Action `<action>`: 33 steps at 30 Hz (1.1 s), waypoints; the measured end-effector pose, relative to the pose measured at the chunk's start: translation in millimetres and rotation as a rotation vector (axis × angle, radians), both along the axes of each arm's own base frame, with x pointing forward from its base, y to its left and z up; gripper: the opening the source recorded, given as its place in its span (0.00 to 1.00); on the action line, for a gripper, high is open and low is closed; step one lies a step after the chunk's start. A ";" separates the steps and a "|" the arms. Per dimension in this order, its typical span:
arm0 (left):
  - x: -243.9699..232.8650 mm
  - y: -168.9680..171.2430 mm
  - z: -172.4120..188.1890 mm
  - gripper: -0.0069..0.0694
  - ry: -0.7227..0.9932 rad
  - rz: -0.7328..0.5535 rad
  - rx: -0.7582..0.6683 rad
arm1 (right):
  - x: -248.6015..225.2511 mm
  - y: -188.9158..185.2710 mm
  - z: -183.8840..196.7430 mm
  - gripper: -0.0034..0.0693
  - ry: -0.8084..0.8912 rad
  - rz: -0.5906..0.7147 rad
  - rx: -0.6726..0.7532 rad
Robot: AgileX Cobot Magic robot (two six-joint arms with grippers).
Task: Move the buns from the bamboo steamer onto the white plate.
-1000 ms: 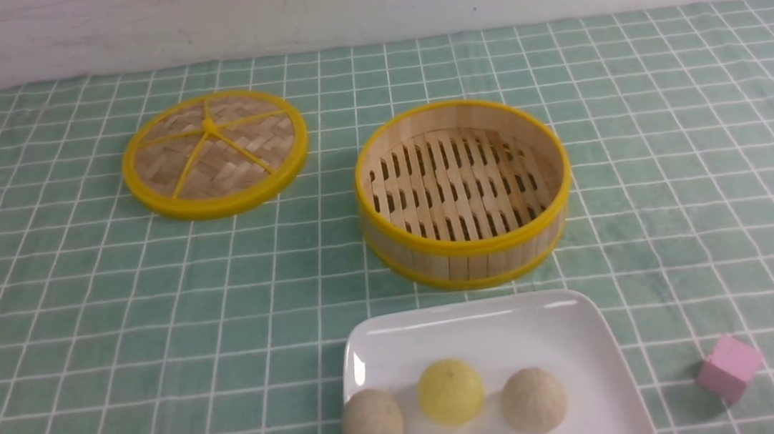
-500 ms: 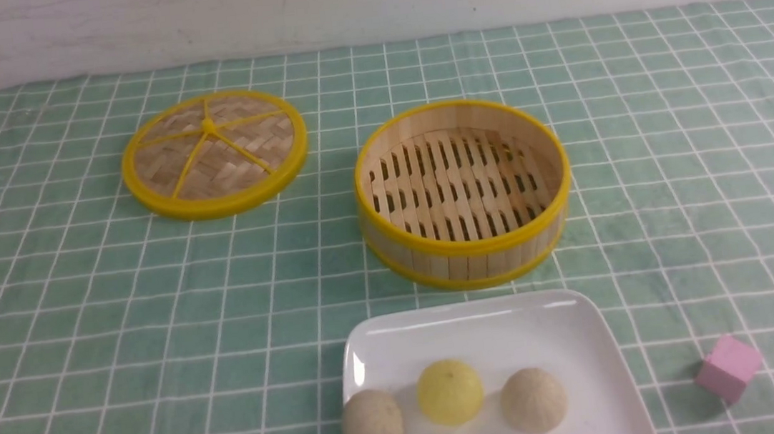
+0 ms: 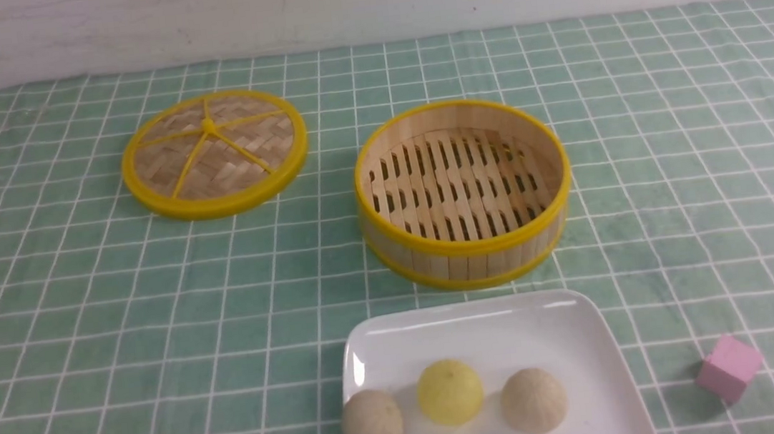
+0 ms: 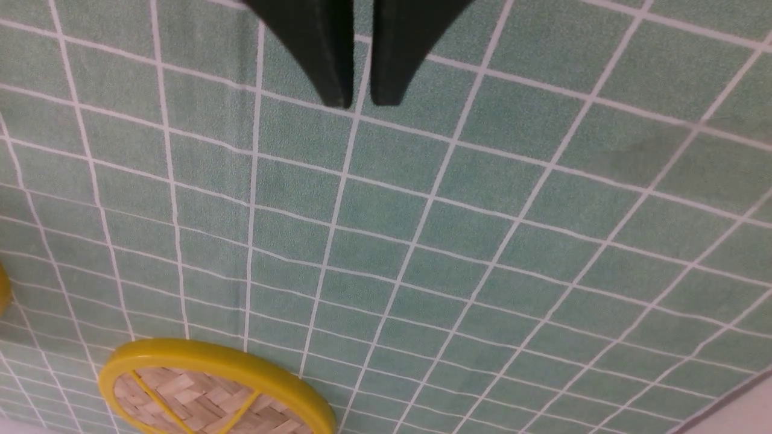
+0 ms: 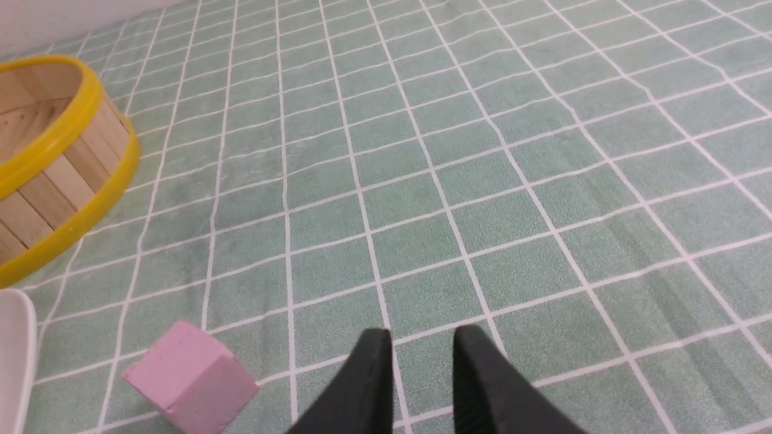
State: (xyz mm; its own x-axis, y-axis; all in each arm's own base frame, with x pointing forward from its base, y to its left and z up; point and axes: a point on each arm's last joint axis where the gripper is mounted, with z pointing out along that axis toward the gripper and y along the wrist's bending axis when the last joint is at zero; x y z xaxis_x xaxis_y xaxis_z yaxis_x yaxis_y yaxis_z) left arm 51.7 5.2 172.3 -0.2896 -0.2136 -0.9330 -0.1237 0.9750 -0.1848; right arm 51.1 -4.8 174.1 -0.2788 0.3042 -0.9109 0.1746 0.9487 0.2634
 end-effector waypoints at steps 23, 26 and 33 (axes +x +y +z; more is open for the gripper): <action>0.0 0.0 0.0 0.22 0.000 0.000 0.000 | 0.0 0.0 0.1 0.33 -0.001 0.000 0.000; 0.0 0.0 0.0 0.22 0.000 0.000 0.000 | 0.0 0.0 0.1 0.33 -0.001 0.000 0.000; 0.0 0.0 0.0 0.23 0.000 0.000 0.000 | 0.0 0.0 0.1 0.34 -0.001 0.000 0.000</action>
